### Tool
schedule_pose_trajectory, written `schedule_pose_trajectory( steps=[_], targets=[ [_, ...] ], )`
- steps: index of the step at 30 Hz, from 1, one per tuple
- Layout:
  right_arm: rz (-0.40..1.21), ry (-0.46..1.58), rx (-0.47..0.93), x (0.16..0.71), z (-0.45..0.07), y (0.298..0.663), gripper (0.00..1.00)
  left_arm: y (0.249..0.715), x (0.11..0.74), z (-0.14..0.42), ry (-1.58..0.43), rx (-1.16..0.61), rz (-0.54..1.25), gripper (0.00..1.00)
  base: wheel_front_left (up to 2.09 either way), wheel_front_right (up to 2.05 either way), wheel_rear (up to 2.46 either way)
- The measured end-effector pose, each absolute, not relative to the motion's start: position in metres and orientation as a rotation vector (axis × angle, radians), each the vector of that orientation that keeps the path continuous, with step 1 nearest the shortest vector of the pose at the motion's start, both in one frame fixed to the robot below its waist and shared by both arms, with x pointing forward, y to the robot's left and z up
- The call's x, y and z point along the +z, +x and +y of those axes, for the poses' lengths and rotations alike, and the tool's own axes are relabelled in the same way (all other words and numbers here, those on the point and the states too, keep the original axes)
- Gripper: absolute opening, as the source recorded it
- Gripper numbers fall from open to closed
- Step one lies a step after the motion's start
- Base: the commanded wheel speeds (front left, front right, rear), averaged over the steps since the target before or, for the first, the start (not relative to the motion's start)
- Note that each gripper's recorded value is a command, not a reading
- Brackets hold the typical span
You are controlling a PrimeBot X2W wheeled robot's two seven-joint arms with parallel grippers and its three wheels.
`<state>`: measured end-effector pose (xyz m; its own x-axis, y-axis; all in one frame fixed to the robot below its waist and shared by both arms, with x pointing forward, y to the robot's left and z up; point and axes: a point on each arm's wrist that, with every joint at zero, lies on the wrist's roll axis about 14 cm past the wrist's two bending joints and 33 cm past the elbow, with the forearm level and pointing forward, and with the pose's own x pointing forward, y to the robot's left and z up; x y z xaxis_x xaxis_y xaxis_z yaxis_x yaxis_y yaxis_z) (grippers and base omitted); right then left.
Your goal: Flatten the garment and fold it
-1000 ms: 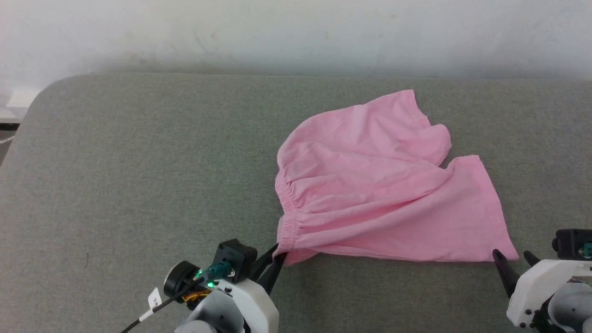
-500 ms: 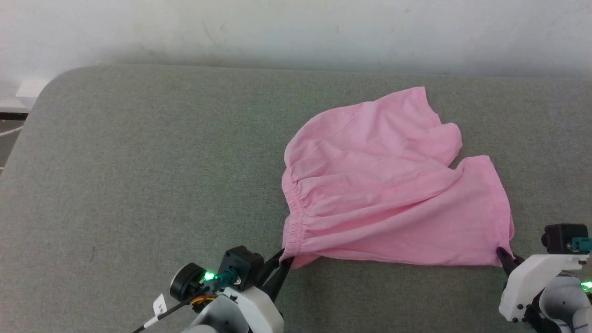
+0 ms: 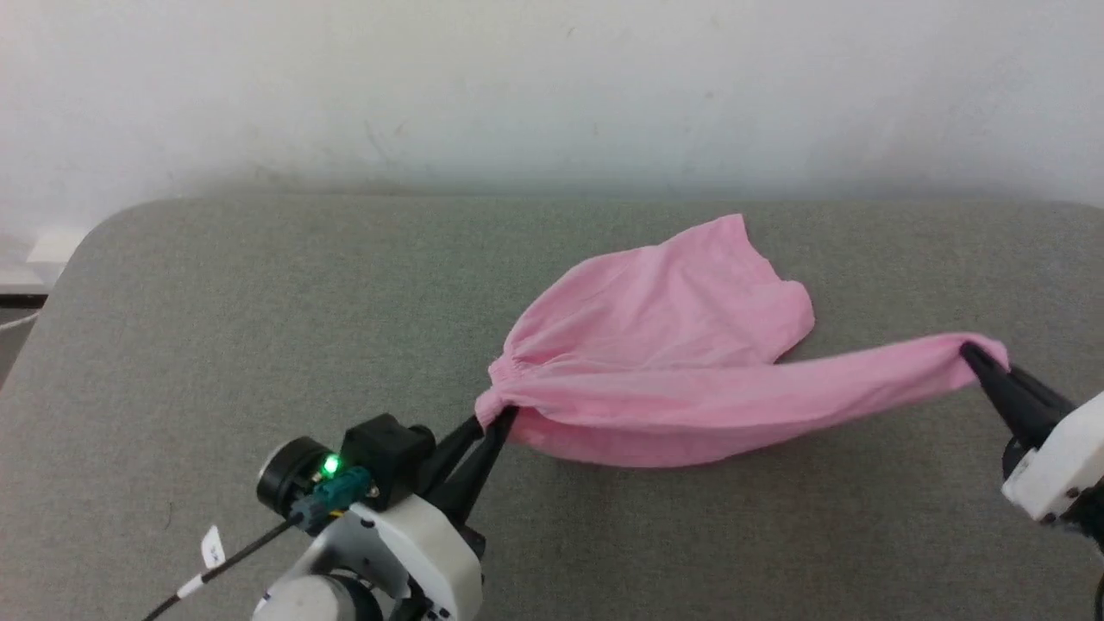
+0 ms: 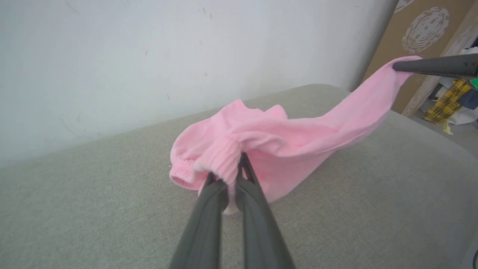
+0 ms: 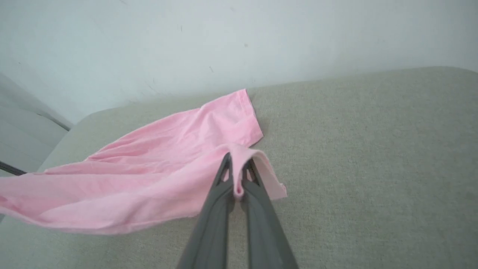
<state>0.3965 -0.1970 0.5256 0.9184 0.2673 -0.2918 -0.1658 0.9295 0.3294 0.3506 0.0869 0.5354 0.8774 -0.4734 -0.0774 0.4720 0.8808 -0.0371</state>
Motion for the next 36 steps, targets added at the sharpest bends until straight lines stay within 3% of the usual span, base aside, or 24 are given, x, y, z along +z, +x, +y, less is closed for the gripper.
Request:
schedule_pose_trajectory(
  steps=[11,22,28,36],
  targets=[
    [0.05,0.286,0.29,0.659,-0.201,0.398,0.0,0.354,0.664,0.091,0.031,-0.534,-0.234,0.0,0.0,0.0,0.0],
    [-0.031,0.166,0.301,0.718,-0.192,0.405,0.0,0.368,0.76,0.102,0.052,-0.484,-0.483,0.0,0.0,0.0,0.0],
    [-0.056,0.117,0.304,0.74,-0.189,0.44,0.0,0.411,0.768,0.107,0.064,-0.452,-0.453,0.0,0.0,0.0,0.0],
    [-0.157,0.055,0.256,0.769,-0.197,0.518,0.0,0.506,0.761,0.102,0.092,-0.439,-0.357,0.0,0.0,0.0,0.0]
  ],
)
